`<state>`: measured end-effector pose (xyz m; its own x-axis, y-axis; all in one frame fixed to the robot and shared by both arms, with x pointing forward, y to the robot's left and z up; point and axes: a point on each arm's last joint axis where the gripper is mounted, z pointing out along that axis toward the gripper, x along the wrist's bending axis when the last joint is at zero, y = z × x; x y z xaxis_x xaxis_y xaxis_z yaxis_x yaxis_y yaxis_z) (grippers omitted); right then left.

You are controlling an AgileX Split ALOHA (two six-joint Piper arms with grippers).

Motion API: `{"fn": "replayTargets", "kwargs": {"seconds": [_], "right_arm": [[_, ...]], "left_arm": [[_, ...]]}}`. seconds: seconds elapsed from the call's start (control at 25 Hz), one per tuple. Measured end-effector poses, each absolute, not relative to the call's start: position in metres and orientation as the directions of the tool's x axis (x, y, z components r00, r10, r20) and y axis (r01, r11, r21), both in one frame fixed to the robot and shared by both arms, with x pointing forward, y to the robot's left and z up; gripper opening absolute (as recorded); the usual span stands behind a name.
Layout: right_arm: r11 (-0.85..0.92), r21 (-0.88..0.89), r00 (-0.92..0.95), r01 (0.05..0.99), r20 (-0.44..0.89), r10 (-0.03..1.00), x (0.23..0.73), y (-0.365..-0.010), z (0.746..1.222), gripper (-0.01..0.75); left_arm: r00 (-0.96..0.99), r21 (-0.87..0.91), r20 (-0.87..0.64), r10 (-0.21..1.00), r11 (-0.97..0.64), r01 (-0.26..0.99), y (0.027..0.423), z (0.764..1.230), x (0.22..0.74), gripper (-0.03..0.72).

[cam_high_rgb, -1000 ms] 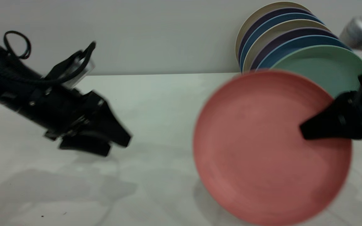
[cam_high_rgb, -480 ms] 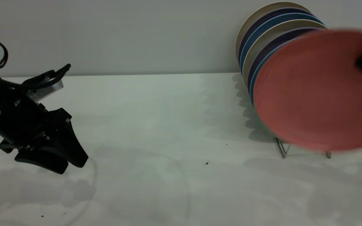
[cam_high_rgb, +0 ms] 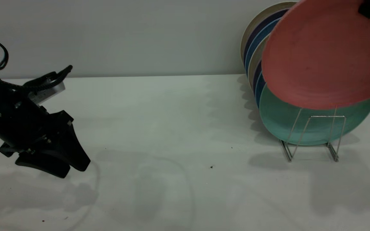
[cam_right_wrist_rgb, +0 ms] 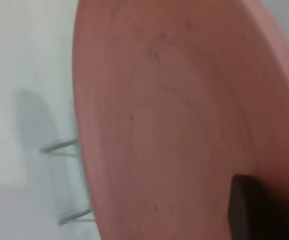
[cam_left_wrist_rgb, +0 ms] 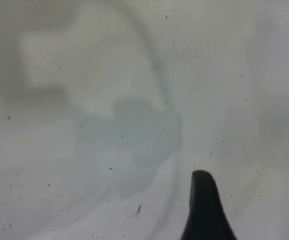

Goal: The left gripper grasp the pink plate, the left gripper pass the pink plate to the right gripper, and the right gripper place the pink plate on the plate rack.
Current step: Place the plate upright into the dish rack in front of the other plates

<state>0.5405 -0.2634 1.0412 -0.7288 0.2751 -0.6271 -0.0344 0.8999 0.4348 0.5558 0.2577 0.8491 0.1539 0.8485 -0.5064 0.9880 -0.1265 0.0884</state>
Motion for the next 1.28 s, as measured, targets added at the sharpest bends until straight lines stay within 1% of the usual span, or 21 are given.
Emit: {"fn": "replayTargets", "kwargs": {"seconds": [0.12,0.36,0.48,0.8,1.04,1.28], "right_arm": [[0.903,0.428,-0.775,-0.043,-0.584,0.239,0.548,-0.261,1.045,0.094],[0.912,0.410,-0.802,-0.020,-0.552,0.230,0.567,-0.262,1.057,0.094],[0.911,0.413,-0.803,-0.005,-0.544,0.242,0.578,-0.263,1.060,0.094],[0.919,0.394,-0.817,0.018,-0.524,0.241,0.601,-0.264,1.043,0.094],[0.921,0.390,-0.807,0.023,-0.536,0.247,0.604,-0.265,1.041,0.094],[0.921,0.388,-0.825,0.036,-0.509,0.247,0.609,-0.265,1.029,0.094]], "left_arm": [[0.154,0.087,-0.508,0.848,-0.127,0.988,0.258,0.849,0.556,0.513],[0.154,0.087,-0.508,0.847,-0.127,0.988,0.258,0.849,0.556,0.512],[0.154,0.087,-0.508,0.847,-0.127,0.988,0.258,0.849,0.556,0.512],[0.154,0.086,-0.509,0.847,-0.128,0.988,0.258,0.849,0.556,0.512],[0.154,0.087,-0.508,0.847,-0.127,0.988,0.258,0.849,0.556,0.512],[0.154,0.089,-0.506,0.849,-0.126,0.988,0.258,0.849,0.556,0.512]]}}
